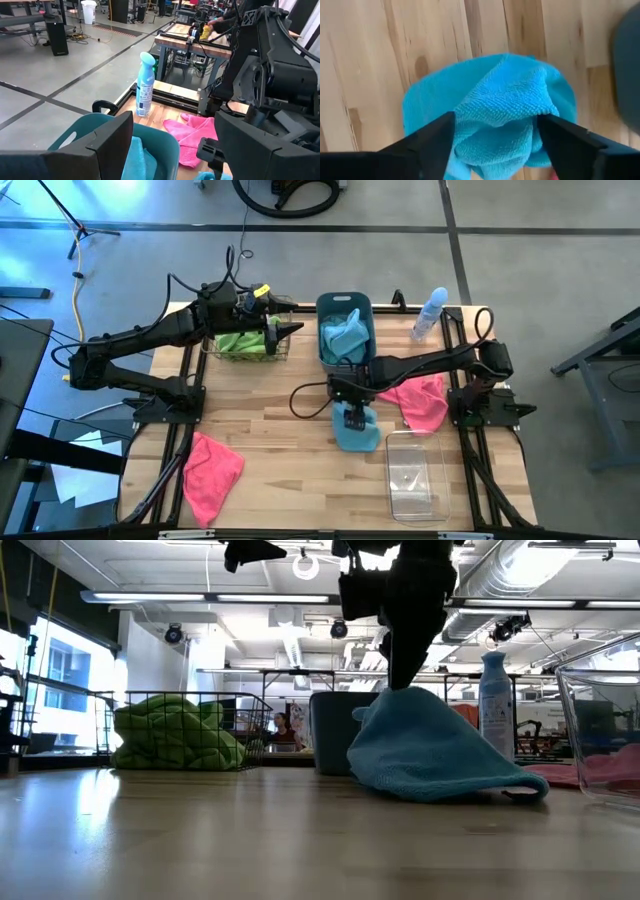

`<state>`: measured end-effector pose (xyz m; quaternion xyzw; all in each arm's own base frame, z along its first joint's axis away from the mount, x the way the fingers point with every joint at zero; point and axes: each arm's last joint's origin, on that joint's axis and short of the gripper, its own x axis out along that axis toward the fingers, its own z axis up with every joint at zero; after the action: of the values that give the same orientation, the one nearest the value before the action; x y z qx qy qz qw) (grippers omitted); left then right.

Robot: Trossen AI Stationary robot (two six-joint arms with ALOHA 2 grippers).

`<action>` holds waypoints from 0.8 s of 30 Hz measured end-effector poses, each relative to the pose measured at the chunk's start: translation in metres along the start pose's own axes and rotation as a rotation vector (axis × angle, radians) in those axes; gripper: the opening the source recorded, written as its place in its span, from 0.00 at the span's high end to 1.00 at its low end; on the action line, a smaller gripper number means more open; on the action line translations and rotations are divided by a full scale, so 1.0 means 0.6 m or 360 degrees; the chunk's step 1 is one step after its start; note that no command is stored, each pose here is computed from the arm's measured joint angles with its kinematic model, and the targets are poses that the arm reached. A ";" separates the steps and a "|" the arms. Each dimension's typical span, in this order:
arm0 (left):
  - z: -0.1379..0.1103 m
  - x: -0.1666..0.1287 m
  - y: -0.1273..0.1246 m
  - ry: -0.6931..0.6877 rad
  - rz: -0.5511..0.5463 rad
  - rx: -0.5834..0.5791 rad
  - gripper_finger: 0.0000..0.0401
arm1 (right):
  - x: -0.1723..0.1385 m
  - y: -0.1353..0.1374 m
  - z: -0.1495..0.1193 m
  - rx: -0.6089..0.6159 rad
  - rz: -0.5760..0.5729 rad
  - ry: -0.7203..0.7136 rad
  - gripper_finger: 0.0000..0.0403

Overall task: Sort microfiber towel by color & place in baskets
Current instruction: Put the blue microfiber cloth into the blue bin

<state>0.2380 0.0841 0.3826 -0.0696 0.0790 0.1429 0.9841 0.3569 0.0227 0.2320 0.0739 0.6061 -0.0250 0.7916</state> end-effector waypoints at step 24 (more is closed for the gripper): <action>-0.001 0.000 0.000 0.0006 0.0002 0.0060 0.34 | -0.023 0.026 -0.032 -0.0191 -0.0017 0.0240 0.17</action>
<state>0.2379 0.0841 0.3822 -0.0512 0.0836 0.1418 0.9850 0.3368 0.0401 0.2420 0.0246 0.6648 0.0127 0.7465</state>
